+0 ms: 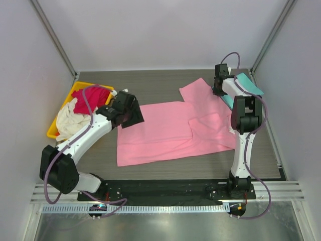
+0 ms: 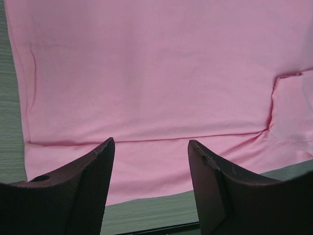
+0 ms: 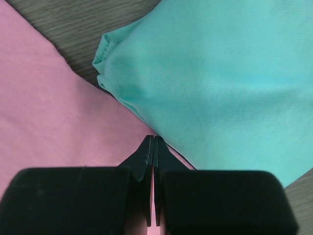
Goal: Fold and stack the t-shirts
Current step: Fold the tshirt
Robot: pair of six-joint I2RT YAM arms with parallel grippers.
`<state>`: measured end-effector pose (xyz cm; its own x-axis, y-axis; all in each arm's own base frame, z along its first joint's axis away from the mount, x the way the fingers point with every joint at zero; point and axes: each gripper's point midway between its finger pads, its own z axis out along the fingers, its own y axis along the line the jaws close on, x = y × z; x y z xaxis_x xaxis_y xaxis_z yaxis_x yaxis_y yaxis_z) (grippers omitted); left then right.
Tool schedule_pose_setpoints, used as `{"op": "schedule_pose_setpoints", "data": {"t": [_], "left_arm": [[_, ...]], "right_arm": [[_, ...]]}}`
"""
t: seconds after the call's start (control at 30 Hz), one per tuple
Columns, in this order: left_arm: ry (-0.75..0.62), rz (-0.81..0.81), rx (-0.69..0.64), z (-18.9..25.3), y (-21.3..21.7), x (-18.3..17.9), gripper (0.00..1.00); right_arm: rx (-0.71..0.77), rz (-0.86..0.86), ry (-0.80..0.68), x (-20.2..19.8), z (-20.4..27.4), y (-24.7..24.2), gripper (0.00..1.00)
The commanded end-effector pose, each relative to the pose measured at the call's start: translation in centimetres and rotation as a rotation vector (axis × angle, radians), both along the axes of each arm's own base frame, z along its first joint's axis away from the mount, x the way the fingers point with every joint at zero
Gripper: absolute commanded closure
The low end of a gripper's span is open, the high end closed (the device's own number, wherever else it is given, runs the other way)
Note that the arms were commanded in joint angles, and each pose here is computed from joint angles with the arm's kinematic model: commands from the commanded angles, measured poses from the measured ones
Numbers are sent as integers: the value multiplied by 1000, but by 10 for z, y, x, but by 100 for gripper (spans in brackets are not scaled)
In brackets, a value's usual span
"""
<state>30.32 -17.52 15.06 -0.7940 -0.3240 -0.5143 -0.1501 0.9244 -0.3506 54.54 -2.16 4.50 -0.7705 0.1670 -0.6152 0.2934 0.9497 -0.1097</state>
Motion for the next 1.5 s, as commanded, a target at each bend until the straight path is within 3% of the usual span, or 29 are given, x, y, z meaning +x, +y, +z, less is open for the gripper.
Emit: {"op": "schedule_pose_setpoints", "data": {"t": [0.0,0.6,0.97,1.1,1.33,1.47], "left_arm": [[-28,-18,11,7,-5,16,37],[5,-24,26,-2,-11,25,36],[28,-10,-12,-6,-22,33,37],[-15,-2,33,1,-14,38,36],[-37,33,110,5,0,80,36],[-82,-18,46,15,-3,107,39]], "right_arm": [[-34,9,-32,16,4,-2,98],[-154,67,-80,75,-7,-18,97],[-119,94,-142,102,-5,-21,94],[-95,116,-177,110,5,-34,94],[32,231,-277,122,43,1,86],[101,311,-331,121,69,20,83]]}}
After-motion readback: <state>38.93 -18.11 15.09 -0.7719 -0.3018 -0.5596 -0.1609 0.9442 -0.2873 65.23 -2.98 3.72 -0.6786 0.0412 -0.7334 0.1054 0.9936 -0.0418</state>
